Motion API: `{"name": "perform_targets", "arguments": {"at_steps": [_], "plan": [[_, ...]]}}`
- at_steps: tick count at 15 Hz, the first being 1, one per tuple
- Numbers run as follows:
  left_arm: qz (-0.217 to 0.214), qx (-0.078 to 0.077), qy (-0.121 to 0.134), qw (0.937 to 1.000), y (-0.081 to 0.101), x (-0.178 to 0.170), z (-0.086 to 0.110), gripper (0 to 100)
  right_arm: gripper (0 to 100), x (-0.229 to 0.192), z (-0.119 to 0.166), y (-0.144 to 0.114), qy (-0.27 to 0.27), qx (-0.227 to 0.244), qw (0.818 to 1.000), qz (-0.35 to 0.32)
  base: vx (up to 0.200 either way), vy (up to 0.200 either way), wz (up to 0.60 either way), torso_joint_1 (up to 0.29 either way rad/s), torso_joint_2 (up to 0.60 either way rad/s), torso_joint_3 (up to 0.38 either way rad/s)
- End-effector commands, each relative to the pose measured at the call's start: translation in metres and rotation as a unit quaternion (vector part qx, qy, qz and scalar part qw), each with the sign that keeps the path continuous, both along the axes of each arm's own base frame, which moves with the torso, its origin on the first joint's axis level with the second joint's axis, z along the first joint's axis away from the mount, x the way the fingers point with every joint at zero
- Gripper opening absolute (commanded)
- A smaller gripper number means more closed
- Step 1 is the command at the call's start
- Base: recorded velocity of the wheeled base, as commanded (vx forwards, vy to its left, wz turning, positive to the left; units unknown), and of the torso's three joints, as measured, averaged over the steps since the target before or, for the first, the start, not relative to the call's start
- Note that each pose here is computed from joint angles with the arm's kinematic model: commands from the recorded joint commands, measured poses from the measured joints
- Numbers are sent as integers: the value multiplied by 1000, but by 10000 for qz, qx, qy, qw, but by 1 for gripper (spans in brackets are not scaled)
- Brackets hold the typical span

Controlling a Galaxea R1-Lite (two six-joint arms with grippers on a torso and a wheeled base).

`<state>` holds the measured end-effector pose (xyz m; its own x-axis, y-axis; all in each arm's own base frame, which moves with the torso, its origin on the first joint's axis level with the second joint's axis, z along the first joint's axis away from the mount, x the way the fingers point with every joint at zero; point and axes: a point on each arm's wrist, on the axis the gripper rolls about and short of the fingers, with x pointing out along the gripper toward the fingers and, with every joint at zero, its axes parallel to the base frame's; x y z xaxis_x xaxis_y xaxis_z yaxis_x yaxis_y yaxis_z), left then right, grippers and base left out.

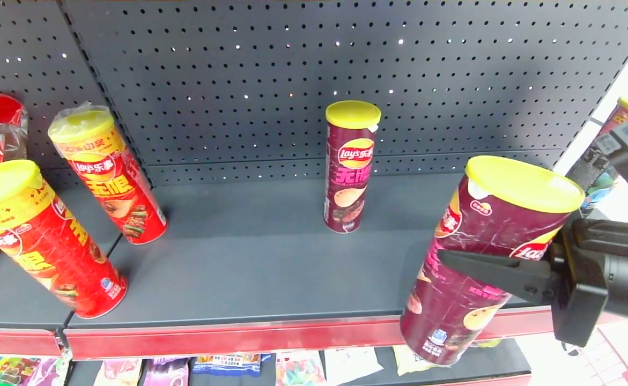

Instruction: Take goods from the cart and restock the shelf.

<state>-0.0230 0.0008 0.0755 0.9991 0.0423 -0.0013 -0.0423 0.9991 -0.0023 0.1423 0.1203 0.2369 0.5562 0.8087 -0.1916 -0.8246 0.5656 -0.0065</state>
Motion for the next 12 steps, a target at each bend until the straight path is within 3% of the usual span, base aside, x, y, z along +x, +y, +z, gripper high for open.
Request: {"name": "perform_targets", "arguments": {"at_steps": [1, 4, 12], "plan": [[11, -4, 9, 10000, 0, 0, 0, 100, 0, -1, 2, -1, -38, 32, 10000, 4, 0, 0, 0, 0, 0, 0], [3, -4, 1, 10000, 0, 0, 0, 100, 0, -1, 0, -1, -14, 13, 10000, 4, 133, 0, 0, 0, 0, 0], [-5, -4, 9, 10000, 0, 0, 0, 100, 0, -1, 0, -1, -3, 2, 10000, -4, 0, 0, 0, 0, 0, 0]]}}
